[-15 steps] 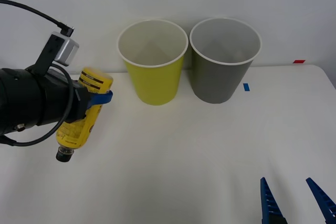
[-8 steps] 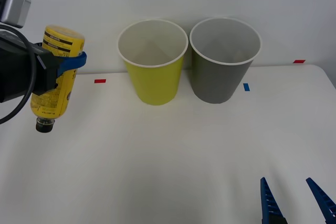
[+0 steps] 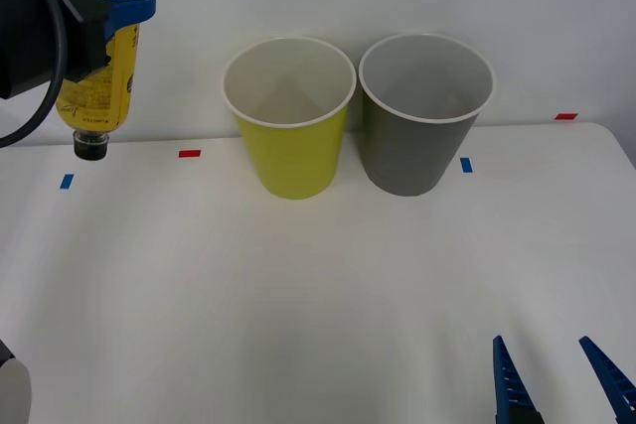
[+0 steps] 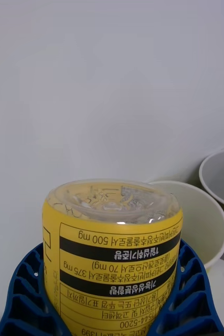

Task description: Put cans in the gray bin and PET bottles in the light green bin.

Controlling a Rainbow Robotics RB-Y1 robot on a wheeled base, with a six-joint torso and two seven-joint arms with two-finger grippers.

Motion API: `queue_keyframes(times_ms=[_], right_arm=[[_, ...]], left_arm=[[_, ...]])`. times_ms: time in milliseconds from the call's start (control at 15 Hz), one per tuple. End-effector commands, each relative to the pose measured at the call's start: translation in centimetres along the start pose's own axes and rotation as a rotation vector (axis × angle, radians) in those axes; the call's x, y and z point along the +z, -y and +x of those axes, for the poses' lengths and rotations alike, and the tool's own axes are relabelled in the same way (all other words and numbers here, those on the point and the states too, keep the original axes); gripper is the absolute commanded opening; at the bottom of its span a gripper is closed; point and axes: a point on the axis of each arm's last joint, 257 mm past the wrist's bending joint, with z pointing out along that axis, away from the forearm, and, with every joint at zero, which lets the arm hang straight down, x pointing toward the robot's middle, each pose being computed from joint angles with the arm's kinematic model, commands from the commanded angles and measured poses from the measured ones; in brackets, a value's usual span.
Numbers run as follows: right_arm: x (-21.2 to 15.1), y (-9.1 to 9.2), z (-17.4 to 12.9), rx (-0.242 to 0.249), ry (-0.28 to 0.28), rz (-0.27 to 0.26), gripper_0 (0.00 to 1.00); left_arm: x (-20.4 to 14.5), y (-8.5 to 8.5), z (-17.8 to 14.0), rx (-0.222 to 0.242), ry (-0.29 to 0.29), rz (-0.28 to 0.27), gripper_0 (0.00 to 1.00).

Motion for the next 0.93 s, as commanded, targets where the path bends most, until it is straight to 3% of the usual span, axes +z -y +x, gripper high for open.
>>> queue_keyframes(times_ms=[67,400,667,933], right_arm=[[0.0,0.0,0.0,0.000,0.000,0.000,1.00],[0.0,0.0,0.0,0.000,0.000,0.000,1.00],[0.0,0.0,0.0,0.000,0.000,0.000,1.00],[0.0,0.0,0.0,0.000,0.000,0.000,1.00]], left_arm=[[3.0,0.2,-2.7,0.004,0.053,-0.015,0.00],[8.8,1.4,-5.1,-0.008,0.143,0.016,0.00],[11.4,2.9,-6.4,-0.009,0.230,0.039,0.00],[13.1,4.7,-6.7,-0.035,0.276,0.077,0.00]])
